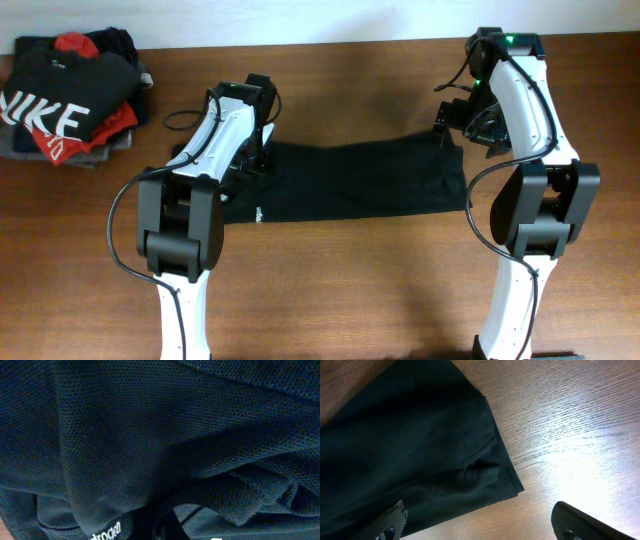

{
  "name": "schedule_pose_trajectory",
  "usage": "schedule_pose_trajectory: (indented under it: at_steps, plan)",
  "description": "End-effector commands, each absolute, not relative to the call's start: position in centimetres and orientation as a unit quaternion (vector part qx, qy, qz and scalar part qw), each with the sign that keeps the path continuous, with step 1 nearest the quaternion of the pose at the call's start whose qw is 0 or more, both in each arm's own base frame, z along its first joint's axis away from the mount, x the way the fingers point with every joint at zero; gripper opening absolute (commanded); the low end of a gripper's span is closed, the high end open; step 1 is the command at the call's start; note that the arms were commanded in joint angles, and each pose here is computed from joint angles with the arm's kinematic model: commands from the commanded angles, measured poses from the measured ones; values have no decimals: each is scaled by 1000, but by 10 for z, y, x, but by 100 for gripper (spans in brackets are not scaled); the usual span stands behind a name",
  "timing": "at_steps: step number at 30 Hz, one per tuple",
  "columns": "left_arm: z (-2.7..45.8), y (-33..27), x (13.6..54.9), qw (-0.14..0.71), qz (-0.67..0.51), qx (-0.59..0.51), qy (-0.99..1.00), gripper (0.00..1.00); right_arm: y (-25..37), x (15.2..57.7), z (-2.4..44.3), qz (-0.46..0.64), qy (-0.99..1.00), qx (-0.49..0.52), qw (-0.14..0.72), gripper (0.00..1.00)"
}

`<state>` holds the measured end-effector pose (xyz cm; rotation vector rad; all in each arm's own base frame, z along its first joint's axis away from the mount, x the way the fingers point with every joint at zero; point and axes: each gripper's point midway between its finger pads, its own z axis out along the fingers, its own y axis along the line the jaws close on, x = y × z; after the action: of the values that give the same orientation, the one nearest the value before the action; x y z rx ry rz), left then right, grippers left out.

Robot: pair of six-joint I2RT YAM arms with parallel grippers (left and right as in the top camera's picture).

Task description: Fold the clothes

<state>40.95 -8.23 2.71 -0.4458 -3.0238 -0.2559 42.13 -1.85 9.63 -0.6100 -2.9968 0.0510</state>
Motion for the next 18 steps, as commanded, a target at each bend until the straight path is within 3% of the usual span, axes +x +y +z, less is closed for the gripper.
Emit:
schedule_pose_trajectory:
  at_steps: [1,10,11,14,18]
  plan:
    - [32,-79,407,36,-92,-141,-985,1,-20,421,107,23,-979,-199,27,97]
    - [80,-48,403,21,-182,-51,-982,1,-20,421,107,23,-979,-199,27,96]
    - [86,-44,402,17,-193,-42,-980,4,-20,421,107,24,-979,-199,27,97]
    - [96,-39,398,19,-207,-37,-977,49,-20,421,107,24,-979,-199,27,97]
    - [99,-32,392,31,-223,-41,-973,49,-20,417,107,26,-979,-199,34,97]
